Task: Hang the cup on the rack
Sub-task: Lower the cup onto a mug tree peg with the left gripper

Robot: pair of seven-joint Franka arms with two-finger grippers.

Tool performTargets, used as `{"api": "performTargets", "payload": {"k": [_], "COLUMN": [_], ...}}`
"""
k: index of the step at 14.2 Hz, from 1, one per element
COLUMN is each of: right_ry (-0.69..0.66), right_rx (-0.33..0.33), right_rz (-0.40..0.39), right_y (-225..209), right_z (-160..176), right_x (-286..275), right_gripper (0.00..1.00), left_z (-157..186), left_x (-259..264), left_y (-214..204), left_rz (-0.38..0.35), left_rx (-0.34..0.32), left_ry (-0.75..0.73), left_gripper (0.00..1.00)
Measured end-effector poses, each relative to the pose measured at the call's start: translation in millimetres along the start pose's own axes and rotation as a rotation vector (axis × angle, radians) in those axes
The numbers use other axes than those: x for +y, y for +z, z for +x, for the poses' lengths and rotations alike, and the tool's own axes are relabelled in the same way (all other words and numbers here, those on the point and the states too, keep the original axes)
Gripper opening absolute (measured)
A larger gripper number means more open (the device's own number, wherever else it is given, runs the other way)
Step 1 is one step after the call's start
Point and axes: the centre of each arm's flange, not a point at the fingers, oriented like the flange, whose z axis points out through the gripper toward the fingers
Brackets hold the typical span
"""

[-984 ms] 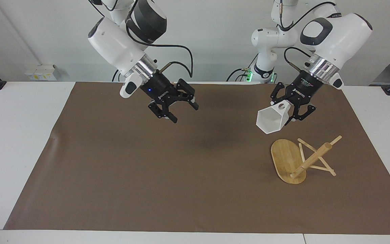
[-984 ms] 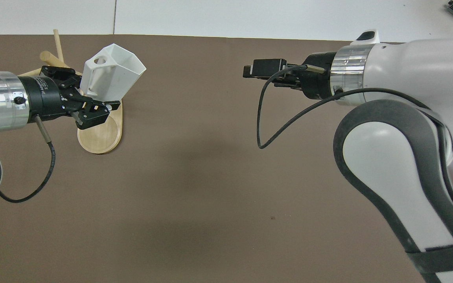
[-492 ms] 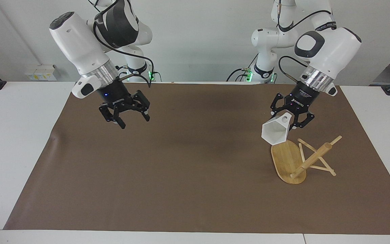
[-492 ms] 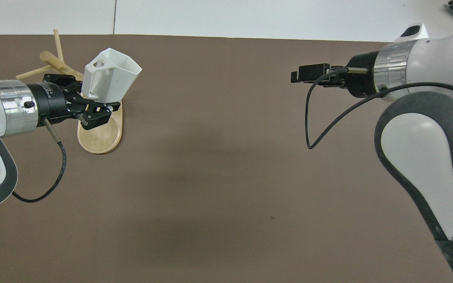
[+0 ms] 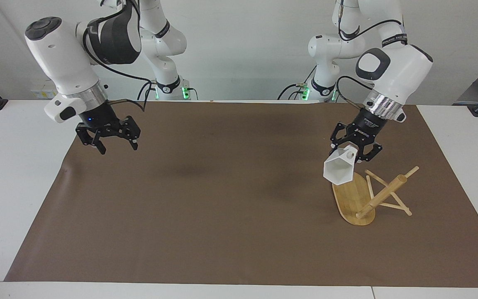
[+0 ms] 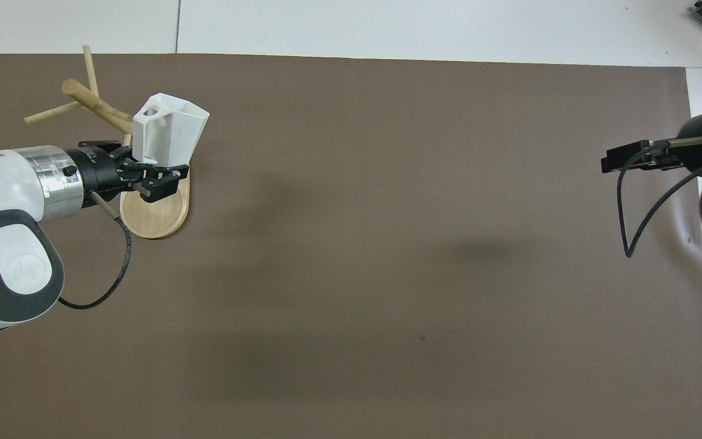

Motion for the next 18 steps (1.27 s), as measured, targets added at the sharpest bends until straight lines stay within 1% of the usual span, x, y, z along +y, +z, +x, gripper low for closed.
{"api": "performTargets", "payload": {"k": [2, 4, 10, 16, 18], "right_ry": [0.020, 0.026, 0.036, 0.054, 0.095], "right_rx": [-0.021, -0.018, -0.030, -0.066, -0.071], "right_rz": [-0.031, -0.052, -0.039, -0.032, -0.031], "right_y": [-10.7, -24.8, -65.5, -59.9, -60.8], "right_z": [-10.5, -19.0, -49.8, -57.5, -59.9], "right_x": [17.6, 25.2, 28.6, 34.4, 31.4], "right_gripper": [1.00, 1.00, 1.00, 1.00, 1.00], "left_z": [0.7, 1.8, 6.1, 10.0, 11.9], "left_x": [4.5, 8.7, 26.1, 30.7, 33.0], "left_y": [5.0, 9.0, 10.5, 16.3, 19.2], "left_rz": [-0.012, -0.020, -0.046, -0.055, -0.061], "left_rx": [-0.007, -0.012, -0.027, -0.033, -0.036], "left_ry": [-0.046, -0.077, -0.199, -0.327, -0.339], "left_gripper": [0.68, 0.68, 0.68, 0.68, 0.68]}}
